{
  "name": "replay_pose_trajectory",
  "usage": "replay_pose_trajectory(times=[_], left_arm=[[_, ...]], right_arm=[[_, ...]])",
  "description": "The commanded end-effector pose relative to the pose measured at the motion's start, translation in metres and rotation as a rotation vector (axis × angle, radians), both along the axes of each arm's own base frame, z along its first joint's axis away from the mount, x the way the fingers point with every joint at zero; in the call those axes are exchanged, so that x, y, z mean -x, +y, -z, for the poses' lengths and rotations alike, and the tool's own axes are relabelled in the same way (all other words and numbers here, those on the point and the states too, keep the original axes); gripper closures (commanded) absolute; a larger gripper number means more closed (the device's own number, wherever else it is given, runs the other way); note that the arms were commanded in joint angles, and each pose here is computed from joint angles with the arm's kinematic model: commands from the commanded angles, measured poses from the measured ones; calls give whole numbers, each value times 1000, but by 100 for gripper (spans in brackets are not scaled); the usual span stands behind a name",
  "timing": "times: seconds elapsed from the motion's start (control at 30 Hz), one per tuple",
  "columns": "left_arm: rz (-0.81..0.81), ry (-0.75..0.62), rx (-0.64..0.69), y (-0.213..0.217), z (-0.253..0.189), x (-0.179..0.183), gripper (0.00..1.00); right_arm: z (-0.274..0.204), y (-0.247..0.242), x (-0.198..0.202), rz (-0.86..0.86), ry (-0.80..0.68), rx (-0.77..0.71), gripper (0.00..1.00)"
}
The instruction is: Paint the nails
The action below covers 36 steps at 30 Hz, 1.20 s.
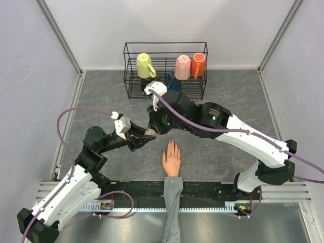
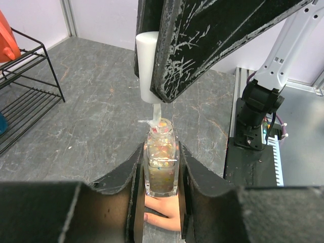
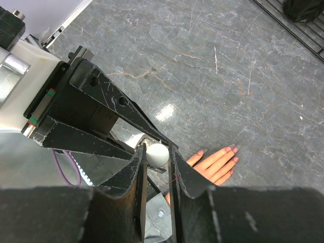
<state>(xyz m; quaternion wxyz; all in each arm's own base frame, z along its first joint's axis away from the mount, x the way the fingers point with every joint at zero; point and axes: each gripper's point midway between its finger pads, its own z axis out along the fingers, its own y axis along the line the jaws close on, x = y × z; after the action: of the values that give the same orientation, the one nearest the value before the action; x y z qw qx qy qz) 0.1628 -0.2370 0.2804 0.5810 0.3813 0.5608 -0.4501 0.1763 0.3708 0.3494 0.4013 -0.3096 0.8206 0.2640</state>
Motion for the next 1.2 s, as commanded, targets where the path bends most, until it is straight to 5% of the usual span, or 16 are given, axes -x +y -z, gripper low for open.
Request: replay_pose_trajectory(times=[0.0, 1.17], left_arm=[[-10, -41, 4, 1, -4, -3, 98], [28, -38, 8, -1, -4, 3, 98]], right_arm=[[-31, -8, 5, 5, -28, -89, 100], [-24, 4, 1, -5, -33, -77, 100]])
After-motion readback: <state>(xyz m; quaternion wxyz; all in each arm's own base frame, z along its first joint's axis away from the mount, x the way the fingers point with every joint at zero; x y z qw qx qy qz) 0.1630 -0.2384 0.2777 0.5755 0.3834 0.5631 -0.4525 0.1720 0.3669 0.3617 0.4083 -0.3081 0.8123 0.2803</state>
